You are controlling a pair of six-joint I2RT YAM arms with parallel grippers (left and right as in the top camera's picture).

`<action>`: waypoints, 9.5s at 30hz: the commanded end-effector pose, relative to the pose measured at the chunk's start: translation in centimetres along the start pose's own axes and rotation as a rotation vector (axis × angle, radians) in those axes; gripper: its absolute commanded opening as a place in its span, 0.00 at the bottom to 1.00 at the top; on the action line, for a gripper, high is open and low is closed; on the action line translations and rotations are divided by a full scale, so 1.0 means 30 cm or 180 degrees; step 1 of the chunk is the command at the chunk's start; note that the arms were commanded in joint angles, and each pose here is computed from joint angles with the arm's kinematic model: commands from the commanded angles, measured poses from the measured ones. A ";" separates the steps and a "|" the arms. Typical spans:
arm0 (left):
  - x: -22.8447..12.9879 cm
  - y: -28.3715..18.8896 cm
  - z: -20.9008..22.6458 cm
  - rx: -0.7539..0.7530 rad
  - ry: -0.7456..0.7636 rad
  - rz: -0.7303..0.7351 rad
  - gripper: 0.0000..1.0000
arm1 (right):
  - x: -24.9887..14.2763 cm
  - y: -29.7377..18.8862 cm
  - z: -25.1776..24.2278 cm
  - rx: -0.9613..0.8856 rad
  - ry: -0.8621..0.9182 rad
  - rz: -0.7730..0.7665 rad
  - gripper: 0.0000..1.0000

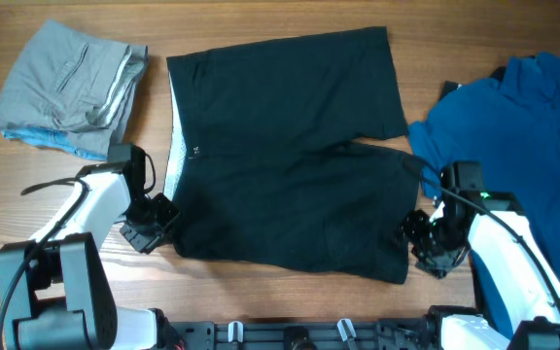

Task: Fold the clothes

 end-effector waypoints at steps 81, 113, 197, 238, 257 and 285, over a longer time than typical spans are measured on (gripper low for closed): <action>0.215 -0.287 -0.224 -0.0300 0.0550 -0.1118 0.59 | 0.709 -0.099 0.347 0.0669 -0.1283 -0.1081 0.64; 0.201 -0.293 -0.270 -0.0624 0.1091 -0.0993 0.73 | 0.453 -0.185 0.137 -0.0131 -0.0585 -0.1194 0.82; -0.074 -0.679 -0.032 -0.1179 0.1079 -0.1950 0.04 | 0.174 -0.503 0.226 0.0220 -0.1711 -0.2136 0.04; 0.167 -0.145 -0.236 -0.0910 0.1187 -0.1315 0.61 | 0.461 -0.106 0.322 0.0733 -0.1884 -0.1101 0.61; 0.288 -0.310 -0.499 -0.2147 0.1862 -0.2278 0.66 | 0.675 -0.035 0.353 0.0493 -0.1828 -0.1953 0.63; 0.318 -0.065 -0.604 -0.2557 0.1916 -0.1596 0.04 | 0.678 -0.019 0.351 0.0491 -0.1822 -0.1919 0.49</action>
Point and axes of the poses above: each gripper's point midway between its finger pads, its own y axis out along the fingers, its own z axis along the line the jaws close on, x = y × z, the point moved 8 cm from there along -y, back along the fingers, and after that the axes turned 12 degrees about -y, right-handed, at the moved point
